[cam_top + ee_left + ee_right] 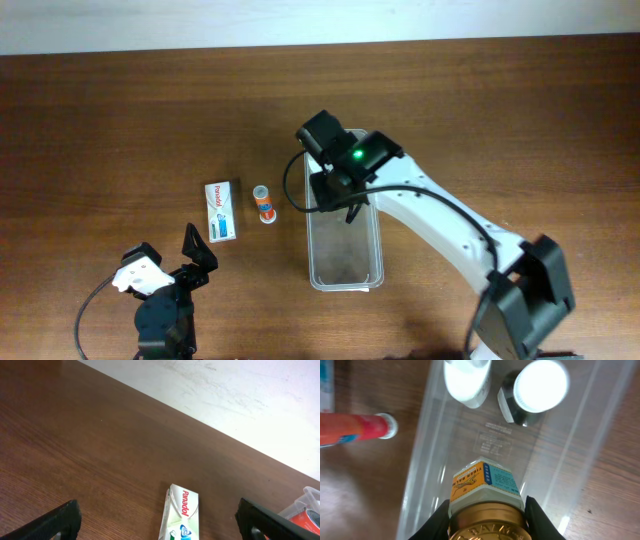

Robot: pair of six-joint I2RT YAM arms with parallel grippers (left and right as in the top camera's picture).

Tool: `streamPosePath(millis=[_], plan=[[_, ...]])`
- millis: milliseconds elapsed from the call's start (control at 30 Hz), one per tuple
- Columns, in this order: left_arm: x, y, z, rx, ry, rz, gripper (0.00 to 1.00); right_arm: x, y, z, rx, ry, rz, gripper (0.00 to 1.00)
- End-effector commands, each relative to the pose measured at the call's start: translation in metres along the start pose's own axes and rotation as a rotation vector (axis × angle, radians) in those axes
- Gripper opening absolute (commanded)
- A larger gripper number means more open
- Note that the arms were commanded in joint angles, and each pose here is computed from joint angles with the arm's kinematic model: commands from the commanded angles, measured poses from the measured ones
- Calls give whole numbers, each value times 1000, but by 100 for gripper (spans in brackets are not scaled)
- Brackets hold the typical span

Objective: Pack container
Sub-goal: 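Carry the gold jar into the container and lower it down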

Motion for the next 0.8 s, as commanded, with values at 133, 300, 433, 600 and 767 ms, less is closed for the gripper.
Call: streamPosePath(millis=[133,300,433,600,767], plan=[[-2,0,-1,-11,13,3,100,4,32,-1,-28,16,25,25],[-2,0,-1,-11,13,3,99,-1,61,1,-47,20,75,25],[-2,0,-1,-11,13,3,99,-6,81,-1,-69,33,117,25],[-2,0,-1,-11,13,3,99,-6,86,0,-69,34,116,25],[-2,0,-1,-11,13,3,99,-6,86,0,-69,34,116,25]])
Point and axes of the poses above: each gripper's point midway between its finger pads, its own y axis out along the fingers, its own z axis along the line the jaws close on, x = y × z, the point moved 3 cm from there along -y, back along the fingers, and after that the axes turned 3 degrees about y, right-handed, at the moved point
